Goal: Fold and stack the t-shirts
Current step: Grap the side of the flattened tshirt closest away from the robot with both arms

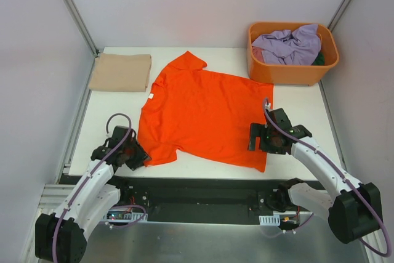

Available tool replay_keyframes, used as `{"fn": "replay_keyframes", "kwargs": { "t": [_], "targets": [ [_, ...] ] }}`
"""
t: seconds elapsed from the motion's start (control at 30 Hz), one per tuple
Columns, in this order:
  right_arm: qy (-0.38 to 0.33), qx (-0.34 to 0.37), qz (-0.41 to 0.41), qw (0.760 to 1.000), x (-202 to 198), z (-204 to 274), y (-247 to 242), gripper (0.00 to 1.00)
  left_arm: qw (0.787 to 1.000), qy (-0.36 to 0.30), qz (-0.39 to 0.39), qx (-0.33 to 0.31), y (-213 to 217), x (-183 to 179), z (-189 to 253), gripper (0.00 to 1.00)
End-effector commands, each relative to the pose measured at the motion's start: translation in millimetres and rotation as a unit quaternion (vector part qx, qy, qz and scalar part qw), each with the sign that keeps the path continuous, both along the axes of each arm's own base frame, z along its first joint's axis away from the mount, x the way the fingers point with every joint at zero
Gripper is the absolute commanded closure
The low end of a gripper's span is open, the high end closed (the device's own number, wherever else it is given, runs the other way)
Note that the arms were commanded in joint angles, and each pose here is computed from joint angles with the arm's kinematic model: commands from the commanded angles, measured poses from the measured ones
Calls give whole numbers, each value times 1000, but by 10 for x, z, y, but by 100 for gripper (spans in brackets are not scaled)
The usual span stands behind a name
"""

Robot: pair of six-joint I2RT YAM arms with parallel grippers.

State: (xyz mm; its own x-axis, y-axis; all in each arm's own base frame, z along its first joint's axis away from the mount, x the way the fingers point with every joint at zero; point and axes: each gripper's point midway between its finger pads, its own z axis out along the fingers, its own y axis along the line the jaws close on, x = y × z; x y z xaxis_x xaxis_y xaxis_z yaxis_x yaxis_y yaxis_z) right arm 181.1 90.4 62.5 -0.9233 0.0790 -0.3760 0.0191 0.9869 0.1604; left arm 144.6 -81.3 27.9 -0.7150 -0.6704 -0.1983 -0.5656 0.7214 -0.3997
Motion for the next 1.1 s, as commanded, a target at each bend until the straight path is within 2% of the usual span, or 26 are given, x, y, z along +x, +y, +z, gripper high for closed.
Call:
{"fn": "replay_keyframes", "kwargs": {
  "t": [0.0, 0.17, 0.37, 0.53, 0.7, 0.8, 0.93, 1.07],
  "targets": [
    [-2, -4, -3, 1000, -46, 12, -28, 4, 999, 23, -8, -40, -119, -152, -41, 62],
    [0, -5, -2, 1000, -59, 10, -35, 4, 999, 14, -5, -49, -135, -164, -25, 61],
    [1, -7, -3, 1000, -85, 21, -51, 4, 999, 0, 3, -35, -84, -113, 24, 69],
    [12, 1, -2, 1000, -187, 25, -38, 3, 1000, -3, 5, -28, -64, -77, 49, 100],
    [34, 5, 18, 999, -403, 26, 101, 1, 999, -33, -2, -36, -94, 9, 188, 100],
    [42, -28, 25, 998, -524, 7, 96, 1, 998, -50, -3, -45, -119, 46, 244, 100],
    [66, -52, 20, 996, -660, -138, 74, 4, 996, -66, -10, -51, -145, 89, 333, 100],
    [77, -38, 21, 996, -633, -320, 176, 10, 996, -74, -10, -51, -146, 121, 363, 100]
  ]
}}
